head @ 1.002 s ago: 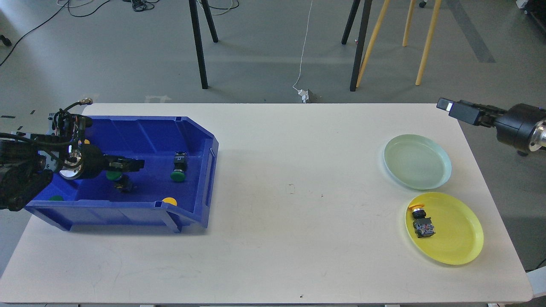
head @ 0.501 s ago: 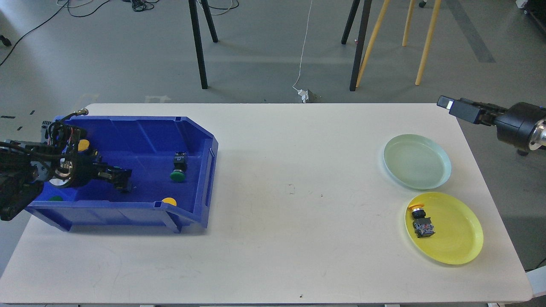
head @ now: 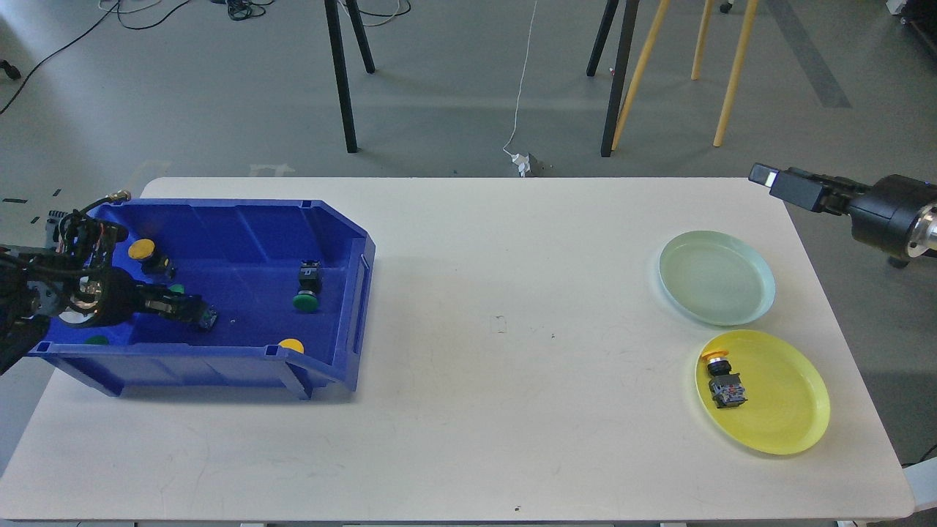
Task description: Pass button and place on color plate
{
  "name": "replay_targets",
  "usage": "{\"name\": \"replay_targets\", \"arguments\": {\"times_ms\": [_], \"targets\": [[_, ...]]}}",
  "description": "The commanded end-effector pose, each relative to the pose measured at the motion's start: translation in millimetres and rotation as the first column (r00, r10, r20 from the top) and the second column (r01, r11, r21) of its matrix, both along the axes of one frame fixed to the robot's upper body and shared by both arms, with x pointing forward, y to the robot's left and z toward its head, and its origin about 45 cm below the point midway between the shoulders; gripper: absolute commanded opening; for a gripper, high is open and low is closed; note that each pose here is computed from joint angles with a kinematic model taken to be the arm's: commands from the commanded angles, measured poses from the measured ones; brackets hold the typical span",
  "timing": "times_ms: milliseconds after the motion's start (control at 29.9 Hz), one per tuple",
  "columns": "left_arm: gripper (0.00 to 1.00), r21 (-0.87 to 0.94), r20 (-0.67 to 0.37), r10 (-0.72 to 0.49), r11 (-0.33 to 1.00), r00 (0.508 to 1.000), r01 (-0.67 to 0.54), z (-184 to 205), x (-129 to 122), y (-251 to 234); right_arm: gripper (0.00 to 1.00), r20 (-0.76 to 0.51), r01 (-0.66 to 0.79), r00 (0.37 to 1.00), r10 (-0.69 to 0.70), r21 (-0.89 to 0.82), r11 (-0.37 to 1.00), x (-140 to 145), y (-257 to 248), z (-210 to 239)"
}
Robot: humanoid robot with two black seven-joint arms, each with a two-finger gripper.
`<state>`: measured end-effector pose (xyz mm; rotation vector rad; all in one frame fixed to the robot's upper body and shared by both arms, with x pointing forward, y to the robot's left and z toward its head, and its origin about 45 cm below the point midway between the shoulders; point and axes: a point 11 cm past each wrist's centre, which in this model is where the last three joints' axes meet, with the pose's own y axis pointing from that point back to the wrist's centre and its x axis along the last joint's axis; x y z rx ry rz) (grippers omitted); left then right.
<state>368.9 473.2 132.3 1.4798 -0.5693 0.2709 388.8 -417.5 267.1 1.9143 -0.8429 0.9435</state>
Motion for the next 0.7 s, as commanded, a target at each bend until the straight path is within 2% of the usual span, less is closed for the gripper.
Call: {"name": "replay_targets", "arguments": {"times_ms": [0,167,334,501,668], "targets": [[0.41,-0.001,0.003,0.002,1.0,1.0,-0.002,2.1,1.1,0.3,0.74,-0.001,-0.001,1.0,0.001,0.0,1.0,0.2,0.6,-0.6],[0.4,-0.041,0.01,-0.009,0.999,1.0,0.01,12.8,4.3,-7.2,0.74,0.004,-0.003,1.0,0.003,0.002,1.0,1.2,1.6,1.3],[0.4,-0.12,0.003,-0.085,0.989,0.996,0.085,49.0,11.4,-35.8,0.74,0.0,-0.016,1.0,0.016,0.013,1.0,3.1,9.0,-1.5],[0.39,-0.195,0.013,-0.168,0.966,0.986,0.167,81.7,-0.6,-59.6,0.74,0.006,-0.035,0.999,0.035,0.025,0.999,7.3,18.9,-1.0],[0.4,-0.251,0.06,-0.192,0.947,0.98,0.201,129.8,-7.3,-69.6,0.74,0.01,-0.055,0.998,0.055,0.044,0.998,10.4,30.8,-3.1]]}}
